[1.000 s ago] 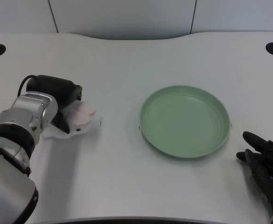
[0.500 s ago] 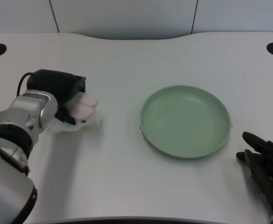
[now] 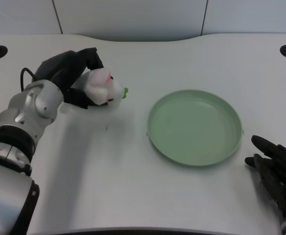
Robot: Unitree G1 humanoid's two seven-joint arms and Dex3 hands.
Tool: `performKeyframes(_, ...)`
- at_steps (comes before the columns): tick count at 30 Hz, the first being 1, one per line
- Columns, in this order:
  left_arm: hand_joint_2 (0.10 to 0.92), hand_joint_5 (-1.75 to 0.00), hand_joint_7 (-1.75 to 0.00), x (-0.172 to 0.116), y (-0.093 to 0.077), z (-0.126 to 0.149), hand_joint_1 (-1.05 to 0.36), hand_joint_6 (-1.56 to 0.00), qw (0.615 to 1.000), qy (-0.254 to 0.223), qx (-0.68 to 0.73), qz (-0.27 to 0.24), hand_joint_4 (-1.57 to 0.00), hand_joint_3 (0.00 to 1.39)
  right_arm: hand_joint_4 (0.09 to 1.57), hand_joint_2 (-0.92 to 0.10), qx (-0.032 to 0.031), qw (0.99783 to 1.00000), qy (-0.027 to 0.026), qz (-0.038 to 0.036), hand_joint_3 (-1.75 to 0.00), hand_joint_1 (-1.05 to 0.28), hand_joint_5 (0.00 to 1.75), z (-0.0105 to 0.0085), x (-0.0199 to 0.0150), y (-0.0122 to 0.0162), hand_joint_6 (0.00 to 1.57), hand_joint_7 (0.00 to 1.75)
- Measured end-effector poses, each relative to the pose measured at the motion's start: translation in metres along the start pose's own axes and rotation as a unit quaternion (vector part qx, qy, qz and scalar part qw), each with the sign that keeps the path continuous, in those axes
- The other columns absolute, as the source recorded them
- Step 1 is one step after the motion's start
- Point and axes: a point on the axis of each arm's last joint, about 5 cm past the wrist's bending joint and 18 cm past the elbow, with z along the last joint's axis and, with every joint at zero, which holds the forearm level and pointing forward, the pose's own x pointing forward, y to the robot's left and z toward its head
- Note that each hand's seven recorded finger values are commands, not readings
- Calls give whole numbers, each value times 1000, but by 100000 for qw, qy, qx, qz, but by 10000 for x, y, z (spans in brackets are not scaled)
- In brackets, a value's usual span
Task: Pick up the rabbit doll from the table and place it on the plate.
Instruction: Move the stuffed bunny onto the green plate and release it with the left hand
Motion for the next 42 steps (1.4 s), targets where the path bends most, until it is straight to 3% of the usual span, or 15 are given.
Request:
performKeyframes(7, 408, -1746, -1746, 128, 35, 297, -182, -759, 99833, -5608, -308, -1328, -904, 1028, 694, -921, -20, 99996, 491, 786, -291, -265, 823, 1, 14, 15, 941, 12)
performKeyframes(10, 399, -1746, -1746, 177, -1, 446, -151, -767, 99640, -8102, 1572, -1925, -916, 1042, 691, -921, 771, 99991, 522, 925, -275, -265, 826, 8, 24, 69, 953, 18)
performKeyframes(11, 394, -1746, -1746, 188, -20, 487, -129, -755, 99570, -8797, 1914, -2202, -903, 1037, 667, -921, 1113, 99989, 497, 898, -253, -294, 916, 10, 25, 87, 965, 22)
performKeyframes(13, 385, -1746, -1746, 211, -90, 592, -113, -748, 99342, -10624, 2616, -3392, -901, 1032, 643, -921, 1686, 99983, 611, 509, -241, -315, 972, 10, 21, 102, 968, 22)
performKeyframes(16, 348, -1746, -1746, 237, -221, 772, -120, -791, 98800, -13949, 3711, -5494, -955, 1087, 621, -921, 2001, 99975, 581, 784, -241, -327, 984, 15, 26, 130, 964, 19)
performKeyframes(19, 340, -1746, -1746, 253, -324, 939, -147, -795, 98257, -16589, 4537, -7061, -965, 1141, 628, -921, 1886, 99974, 1171, 584, -241, -296, 982, 11, 29, 134, 957, 15)
performKeyframes(22, 289, -1746, -1746, 251, -433, 1075, -179, -819, 97636, -19071, 5567, -8516, -984, 1243, 636, -921, 1846, 99976, 1177, 168, -246, -292, 976, 11, 29, 135, 960, 16)
performKeyframes(28, 311, -1746, -1746, 227, -621, 1275, -222, -801, 96568, -22321, 6995, -11287, -958, 1232, 629, -921, 1704, 99977, 1027, 779, -260, -292, 953, 14, 31, 144, 951, 10)
performKeyframes(31, 351, -1746, -1746, 216, -673, 1312, -228, -838, 96290, -23078, 8228, -11309, -979, 1131, 653, -921, 1468, 99980, 772, 1135, -265, -298, 939, 16, 32, 139, 953, 11)
performKeyframes(34, 387, -1746, -1746, 200, -741, 1340, -234, -822, 96022, -23463, 9386, -11885, -969, 1064, 660, -921, 1660, 99977, 374, 1303, -260, -299, 917, 19, 30, 139, 958, 13)
performKeyframes(37, 477, -1746, -1746, 195, -766, 1337, -284, -755, 96000, -22991, 10235, -12272, -893, 818, 655, -921, 1815, 99975, 517, 1198, -264, -286, 896, 14, 23, 134, 951, 10)
performKeyframes(40, 521, -1746, -1746, 197, -770, 1319, -329, -714, 96132, -22146, 10889, -12234, -860, 705, 656, -921, 1861, 99970, 434, 1537, -269, -288, 890, 14, 23, 133, 947, 7)
performKeyframes(41, 604, -1746, -1746, 197, -772, 1317, -386, -650, 96109, -22059, 11313, -12188, -816, 534, 658, -921, 1914, 99966, 437, 1732, -274, -294, 891, 14, 23, 132, 945, 6)
performKeyframes(42, 671, -1618, -1581, 197, -775, 1311, -454, -584, 96093, -21748, 12007, -12206, -698, 360, 659, -921, 2061, 99956, 448, 2109, -275, -294, 891, 14, 23, 130, 946, 7)
